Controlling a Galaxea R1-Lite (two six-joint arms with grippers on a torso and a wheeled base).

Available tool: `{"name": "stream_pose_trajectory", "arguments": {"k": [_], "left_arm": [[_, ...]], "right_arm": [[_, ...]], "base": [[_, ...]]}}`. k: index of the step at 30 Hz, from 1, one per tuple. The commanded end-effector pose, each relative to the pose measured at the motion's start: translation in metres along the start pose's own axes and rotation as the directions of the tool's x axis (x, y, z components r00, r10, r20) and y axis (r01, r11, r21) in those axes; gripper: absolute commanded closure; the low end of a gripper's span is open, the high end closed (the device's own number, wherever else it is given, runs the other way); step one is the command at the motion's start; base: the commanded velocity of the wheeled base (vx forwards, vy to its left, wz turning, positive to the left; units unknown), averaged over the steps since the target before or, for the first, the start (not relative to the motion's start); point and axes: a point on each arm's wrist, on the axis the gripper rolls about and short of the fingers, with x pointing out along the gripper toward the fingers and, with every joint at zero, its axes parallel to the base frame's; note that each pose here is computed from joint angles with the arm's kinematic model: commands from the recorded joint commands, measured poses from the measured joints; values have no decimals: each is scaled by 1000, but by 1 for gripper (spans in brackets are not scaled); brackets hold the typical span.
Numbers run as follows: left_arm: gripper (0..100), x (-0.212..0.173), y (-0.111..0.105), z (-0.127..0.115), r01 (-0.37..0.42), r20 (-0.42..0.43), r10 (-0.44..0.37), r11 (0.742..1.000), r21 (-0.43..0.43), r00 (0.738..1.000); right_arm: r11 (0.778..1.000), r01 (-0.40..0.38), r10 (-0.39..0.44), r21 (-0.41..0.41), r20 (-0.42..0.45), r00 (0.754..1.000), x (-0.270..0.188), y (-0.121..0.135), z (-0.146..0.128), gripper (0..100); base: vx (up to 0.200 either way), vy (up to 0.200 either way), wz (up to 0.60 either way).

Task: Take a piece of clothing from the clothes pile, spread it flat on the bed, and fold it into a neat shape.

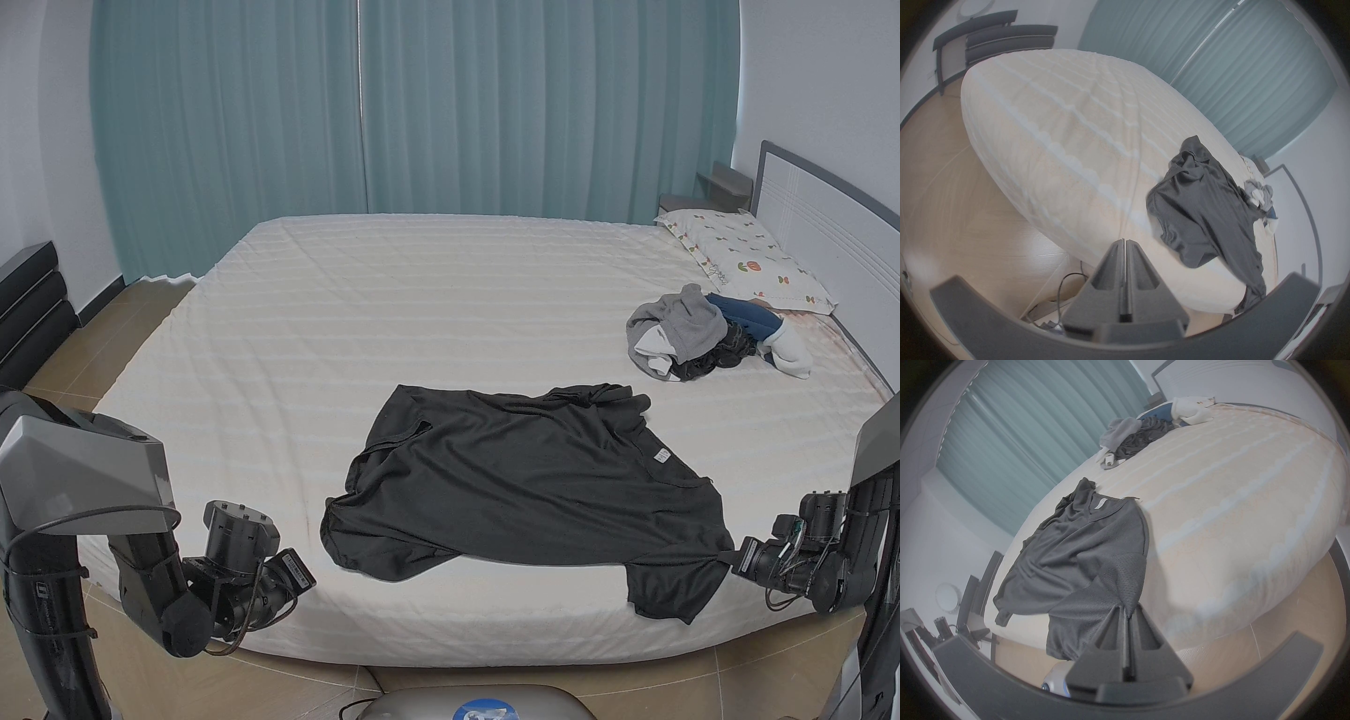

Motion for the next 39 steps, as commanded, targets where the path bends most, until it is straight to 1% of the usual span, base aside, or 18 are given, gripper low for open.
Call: {"name": "stream_pose_trajectory", "arguments": {"k": [1, 3, 7, 10, 11, 13, 16, 19, 22, 23, 25, 27, 29, 34, 36, 39], "left_arm": [[100, -16, 3, 1, 5, 2, -6, 999, 44, 1000], [100, -17, 2, 1, 12, 2, -12, 999, 51, 1000], [100, -11, -4, 2, 34, 4, -34, 999, 31, 999], [100, 1, -13, 5, 68, 6, -68, 997, -41, 998], [100, 1, -14, 6, 77, 4, -77, 996, -50, 997], [100, 4, -17, 6, 118, -39, -121, 990, -74, 992], [100, 5, -19, 5, 133, -58, -137, 989, -69, 989], [100, 8, -23, 6, 143, -52, -146, 988, -63, 988], [100, 12, -31, 1, 166, -63, -168, 985, -46, 984], [100, 13, -35, 1, 176, -61, -179, 983, -41, 982], [100, 17, -41, -1, 189, -66, -190, 982, -17, 980], [100, 22, -45, -4, 187, -68, -184, 982, 35, 980], [100, 24, -47, -6, 189, -75, -184, 980, 67, 980], [100, 32, -51, -14, 182, -101, -173, 980, 84, 980], [100, 34, -53, -14, 183, -98, -175, 980, 82, 980], [100, 40, -52, -14, 163, -80, -157, 984, 78, 984]], "right_arm": [[1000, -19, 19, -19, 16, 1000, -13, -2, 6, 100], [999, -25, 26, -20, 19, 999, -13, -2, 7, 100], [1000, -24, 24, -11, 2, 1000, -6, -6, 4, 100], [1000, -21, 21, -4, -11, 1000, 2, -10, 0, 100], [1000, -20, 20, -3, -10, 1000, 2, -11, 0, 100], [999, -35, 35, 3, -13, 999, 2, -10, 1, 100], [998, -59, 59, 10, -23, 998, 1, -9, 0, 100], [998, -68, 68, 15, -28, 997, 1, -9, 0, 100], [997, -70, 71, 21, -35, 997, 1, -7, -2, 100], [997, -73, 74, 25, -35, 997, 1, -7, -2, 0], [996, -79, 81, 41, -36, 996, 1, -6, -2, 0], [994, -89, 91, 59, -35, 995, 2, -6, -1, 0], [992, -99, 101, 72, -27, 995, 2, -6, 0, 0], [991, -103, 105, 81, -23, 994, 3, -6, 0, 0], [991, -105, 107, 81, -26, 994, 3, -6, 0, 0], [991, -106, 108, 80, -24, 994, 4, -6, 0, 0]], "base": [[0, 0, 0], [0, 0, 0], [0, 0, 0], [0, 0, 0], [0, 0, 0], [0, 0, 0], [0, 0, 0], [0, 0, 0], [0, 0, 0], [0, 0, 0], [0, 0, 0], [0, 0, 0], [0, 0, 0], [0, 0, 0], [0, 0, 0], [0, 0, 0]]}}
